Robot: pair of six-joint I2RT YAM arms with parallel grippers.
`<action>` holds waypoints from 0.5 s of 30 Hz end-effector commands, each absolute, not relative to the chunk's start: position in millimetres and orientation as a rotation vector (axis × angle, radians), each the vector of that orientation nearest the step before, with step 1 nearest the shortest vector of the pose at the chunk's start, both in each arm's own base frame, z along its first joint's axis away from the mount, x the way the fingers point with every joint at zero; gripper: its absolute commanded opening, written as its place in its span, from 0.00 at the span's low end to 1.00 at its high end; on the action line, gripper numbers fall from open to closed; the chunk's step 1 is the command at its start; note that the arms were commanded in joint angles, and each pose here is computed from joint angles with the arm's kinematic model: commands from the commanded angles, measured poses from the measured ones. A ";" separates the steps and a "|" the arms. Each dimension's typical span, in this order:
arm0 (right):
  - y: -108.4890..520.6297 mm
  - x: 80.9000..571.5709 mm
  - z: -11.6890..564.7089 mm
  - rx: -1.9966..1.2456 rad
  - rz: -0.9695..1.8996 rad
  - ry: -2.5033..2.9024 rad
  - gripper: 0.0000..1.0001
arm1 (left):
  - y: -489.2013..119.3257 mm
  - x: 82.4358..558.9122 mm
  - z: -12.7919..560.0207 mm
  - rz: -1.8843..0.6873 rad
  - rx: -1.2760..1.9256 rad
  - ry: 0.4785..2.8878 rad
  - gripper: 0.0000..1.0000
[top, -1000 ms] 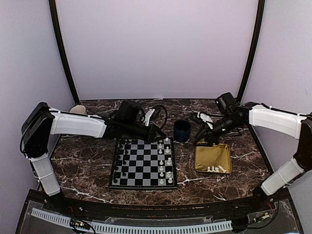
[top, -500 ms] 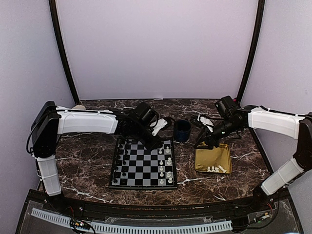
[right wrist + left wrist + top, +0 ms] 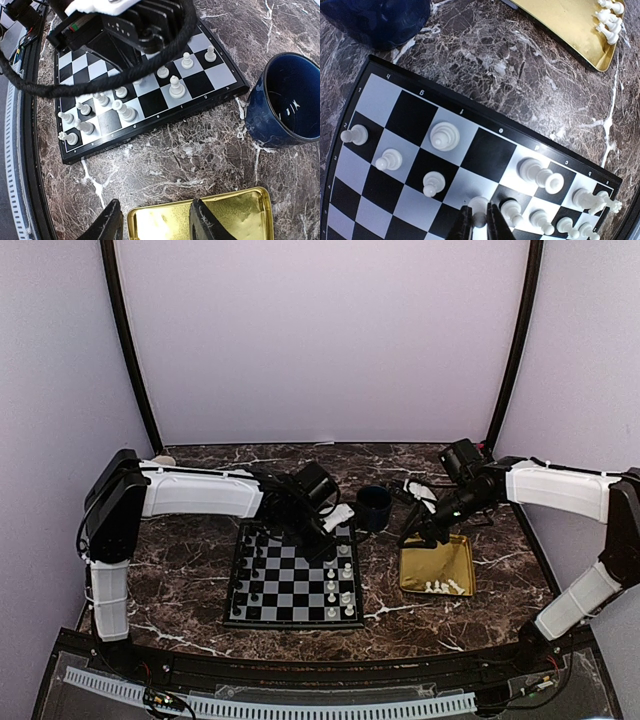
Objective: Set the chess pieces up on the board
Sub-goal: Place the pawn on e2.
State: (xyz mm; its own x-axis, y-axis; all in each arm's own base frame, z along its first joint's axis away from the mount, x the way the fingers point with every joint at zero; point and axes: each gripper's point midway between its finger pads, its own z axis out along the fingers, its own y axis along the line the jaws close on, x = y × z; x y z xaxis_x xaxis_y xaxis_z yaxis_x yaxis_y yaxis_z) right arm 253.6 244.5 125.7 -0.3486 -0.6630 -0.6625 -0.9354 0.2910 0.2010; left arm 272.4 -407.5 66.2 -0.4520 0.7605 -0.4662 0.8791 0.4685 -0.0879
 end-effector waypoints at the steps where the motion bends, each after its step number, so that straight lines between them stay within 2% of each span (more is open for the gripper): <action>1: 244.0 251.8 121.5 -1.442 0.806 2.109 0.46 | -409.5 271.2 71.7 -0.438 1.402 2.351 0.13; 15: 243.5 252.5 119.5 -1.447 0.799 2.116 0.46 | -414.7 272.8 64.2 -0.427 1.394 2.359 0.16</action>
State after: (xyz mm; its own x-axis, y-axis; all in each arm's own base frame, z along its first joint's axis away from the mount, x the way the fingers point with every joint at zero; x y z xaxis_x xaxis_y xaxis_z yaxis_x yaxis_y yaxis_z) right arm 253.2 244.2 122.8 -0.3425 -0.6705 -0.6581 -0.9381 0.2831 0.1997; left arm 272.3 -410.1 61.0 -0.4504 0.7694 -0.4530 0.8799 0.4684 -0.0793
